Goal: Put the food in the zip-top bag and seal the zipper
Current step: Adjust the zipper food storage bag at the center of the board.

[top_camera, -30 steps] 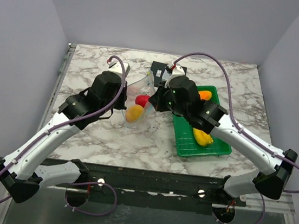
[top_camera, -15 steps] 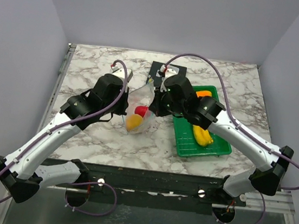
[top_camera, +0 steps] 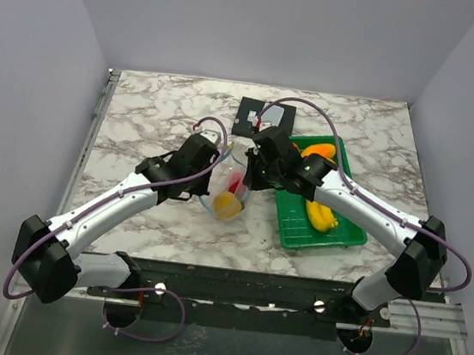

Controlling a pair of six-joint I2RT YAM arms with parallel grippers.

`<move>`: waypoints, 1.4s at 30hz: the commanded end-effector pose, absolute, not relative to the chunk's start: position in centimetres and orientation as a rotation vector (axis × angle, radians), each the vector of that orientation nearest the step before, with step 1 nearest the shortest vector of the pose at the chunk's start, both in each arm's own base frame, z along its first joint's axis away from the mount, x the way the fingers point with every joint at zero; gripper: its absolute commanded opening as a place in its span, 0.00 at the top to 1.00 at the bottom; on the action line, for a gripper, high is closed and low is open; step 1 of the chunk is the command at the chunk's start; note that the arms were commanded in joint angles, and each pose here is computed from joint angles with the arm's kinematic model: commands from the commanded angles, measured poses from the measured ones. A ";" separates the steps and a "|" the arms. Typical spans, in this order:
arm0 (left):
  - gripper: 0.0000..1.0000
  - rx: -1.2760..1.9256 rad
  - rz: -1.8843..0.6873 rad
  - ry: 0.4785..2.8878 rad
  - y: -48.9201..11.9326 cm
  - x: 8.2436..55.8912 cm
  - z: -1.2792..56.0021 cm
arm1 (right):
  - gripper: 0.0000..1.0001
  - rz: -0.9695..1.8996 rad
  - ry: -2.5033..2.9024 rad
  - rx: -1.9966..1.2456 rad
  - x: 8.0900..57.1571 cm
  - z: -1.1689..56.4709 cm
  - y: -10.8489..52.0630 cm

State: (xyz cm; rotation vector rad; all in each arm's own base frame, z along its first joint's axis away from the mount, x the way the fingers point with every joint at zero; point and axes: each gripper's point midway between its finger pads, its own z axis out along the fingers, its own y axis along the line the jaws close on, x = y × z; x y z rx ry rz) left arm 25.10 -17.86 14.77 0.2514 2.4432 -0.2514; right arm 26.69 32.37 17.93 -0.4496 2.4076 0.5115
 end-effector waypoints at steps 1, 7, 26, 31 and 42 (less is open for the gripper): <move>1.00 0.200 -0.338 2.259 -18.8 26.9 20.9 | 0.99 0.598 2.247 -0.406 26.9 24.4 32.2; 1.00 0.175 -0.394 2.126 -18.3 26.7 28.3 | 0.99 0.681 2.144 -0.384 26.0 30.2 31.4; 1.00 0.160 -0.281 2.240 -17.0 26.4 21.6 | 0.99 0.676 2.333 -0.408 26.6 20.3 34.5; 1.00 0.162 -0.294 2.215 -17.1 26.5 22.5 | 0.99 0.673 2.295 -0.394 26.9 22.0 34.2; 1.00 0.186 -0.256 2.112 -17.0 28.1 27.6 | 0.99 0.667 2.169 -0.299 27.6 26.2 32.5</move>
